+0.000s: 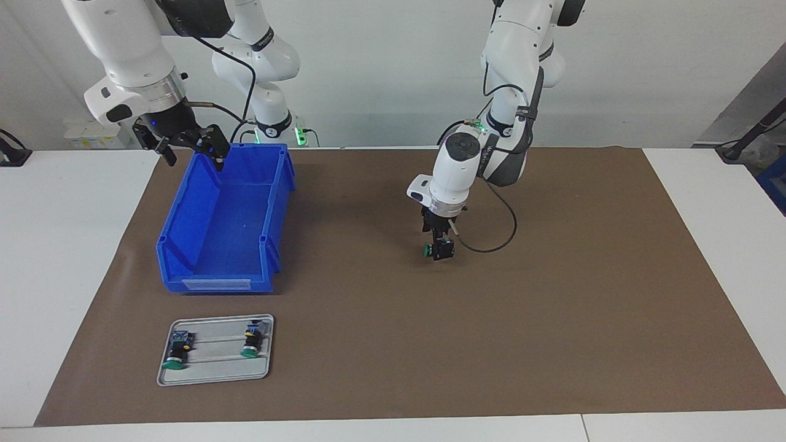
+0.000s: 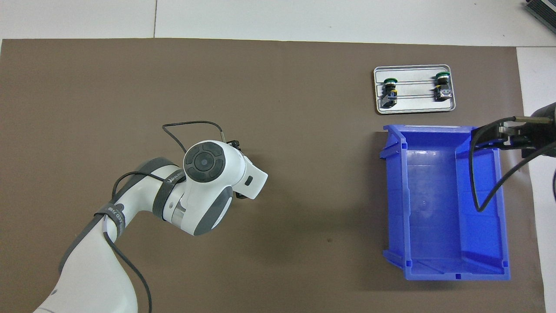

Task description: Place and press button with both arms

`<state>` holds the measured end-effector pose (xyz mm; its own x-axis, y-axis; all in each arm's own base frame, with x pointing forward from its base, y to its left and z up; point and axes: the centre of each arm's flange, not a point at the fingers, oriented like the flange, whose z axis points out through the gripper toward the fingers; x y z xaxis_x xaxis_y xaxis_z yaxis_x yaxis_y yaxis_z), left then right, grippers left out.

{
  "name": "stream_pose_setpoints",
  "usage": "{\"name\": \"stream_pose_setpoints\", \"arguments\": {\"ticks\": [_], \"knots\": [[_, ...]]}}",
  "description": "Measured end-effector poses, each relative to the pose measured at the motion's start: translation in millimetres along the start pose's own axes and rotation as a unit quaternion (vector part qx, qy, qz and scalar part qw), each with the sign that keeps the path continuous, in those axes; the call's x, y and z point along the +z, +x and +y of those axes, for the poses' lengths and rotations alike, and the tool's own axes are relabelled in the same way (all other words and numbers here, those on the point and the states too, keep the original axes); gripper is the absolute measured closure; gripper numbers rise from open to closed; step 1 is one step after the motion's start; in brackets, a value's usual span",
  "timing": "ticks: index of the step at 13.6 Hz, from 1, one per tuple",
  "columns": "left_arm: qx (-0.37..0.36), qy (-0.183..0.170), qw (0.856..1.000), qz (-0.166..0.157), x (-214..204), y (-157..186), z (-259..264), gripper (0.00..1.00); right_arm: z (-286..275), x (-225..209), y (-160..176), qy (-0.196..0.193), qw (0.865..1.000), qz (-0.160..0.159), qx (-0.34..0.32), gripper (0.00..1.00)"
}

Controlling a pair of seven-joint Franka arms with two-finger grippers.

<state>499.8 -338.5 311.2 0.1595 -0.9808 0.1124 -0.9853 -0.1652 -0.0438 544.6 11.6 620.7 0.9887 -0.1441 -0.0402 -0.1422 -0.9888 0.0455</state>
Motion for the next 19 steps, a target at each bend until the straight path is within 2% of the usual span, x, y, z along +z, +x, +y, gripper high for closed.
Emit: {"name": "stream_pose_setpoints", "arguments": {"ticks": [5,9,12,13,17,19], "knots": [[0.007,0.003,1.0,0.004,8.6,3.5,7.2,0.07,-1.2,2.0,-0.2,0.0,1.0,-0.002,-0.002,0.0],[0.009,0.009,1.0,0.008,15.0,-1.0,8.5,0.19,-4.7,2.3,-0.9,-0.001,1.0,-0.002,-0.008,0.0],[0.009,0.012,1.0,0.011,17.1,-2.2,9.5,0.24,-5.1,2.3,-0.9,-0.001,1.0,-0.002,-0.008,0.0],[0.009,0.013,1.0,0.012,16.9,-2.1,9.4,0.3,-5.1,2.4,-0.9,-0.001,1.0,-0.002,-0.008,0.0],[0.006,0.019,1.0,0.015,15.6,-3.8,5.9,0.33,-5.1,2.4,-0.9,-0.001,1.0,-0.003,-0.008,0.0],[0.005,0.021,1.0,0.017,15.0,-4.6,4.3,0.46,-5.1,2.4,-0.9,-0.001,1.0,-0.003,-0.008,0.0]]}}
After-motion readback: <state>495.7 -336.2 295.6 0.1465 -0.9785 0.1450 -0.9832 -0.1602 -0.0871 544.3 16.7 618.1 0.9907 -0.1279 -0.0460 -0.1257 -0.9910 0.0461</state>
